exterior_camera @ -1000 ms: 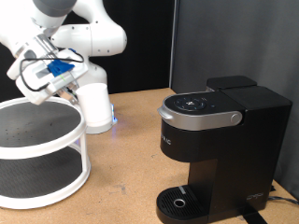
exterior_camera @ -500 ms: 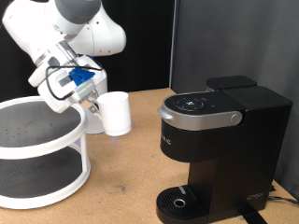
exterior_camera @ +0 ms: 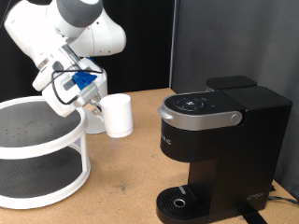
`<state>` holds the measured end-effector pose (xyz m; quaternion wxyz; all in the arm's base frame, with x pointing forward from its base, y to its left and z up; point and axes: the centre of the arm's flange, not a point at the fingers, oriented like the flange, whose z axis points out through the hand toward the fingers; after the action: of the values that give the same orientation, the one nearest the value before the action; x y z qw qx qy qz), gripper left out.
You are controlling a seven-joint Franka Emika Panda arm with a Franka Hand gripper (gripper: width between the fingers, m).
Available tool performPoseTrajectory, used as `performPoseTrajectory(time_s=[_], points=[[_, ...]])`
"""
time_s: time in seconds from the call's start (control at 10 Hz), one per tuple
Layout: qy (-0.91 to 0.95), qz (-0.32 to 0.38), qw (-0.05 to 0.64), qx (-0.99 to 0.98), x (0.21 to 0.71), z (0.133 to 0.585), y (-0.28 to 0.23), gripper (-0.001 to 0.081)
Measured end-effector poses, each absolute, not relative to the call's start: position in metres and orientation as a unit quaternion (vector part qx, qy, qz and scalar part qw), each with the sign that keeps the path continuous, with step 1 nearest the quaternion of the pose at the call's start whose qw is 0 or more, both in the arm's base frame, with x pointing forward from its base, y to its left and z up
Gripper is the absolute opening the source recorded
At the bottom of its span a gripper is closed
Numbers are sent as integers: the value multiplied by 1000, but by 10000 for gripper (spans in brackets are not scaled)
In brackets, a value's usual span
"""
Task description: Make a cup of coffee with the keurig machine
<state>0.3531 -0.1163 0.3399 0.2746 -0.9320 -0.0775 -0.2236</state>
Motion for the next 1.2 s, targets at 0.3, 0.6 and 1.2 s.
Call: performPoseTrajectory(time_s=[0.3,0.6,1.2], points=[[-66,-207,246,-945,355,312,-117,70],[-69,-193,235,-950,361,279,-112,70],[-57,-188,222,-955,386,236,-104,70]])
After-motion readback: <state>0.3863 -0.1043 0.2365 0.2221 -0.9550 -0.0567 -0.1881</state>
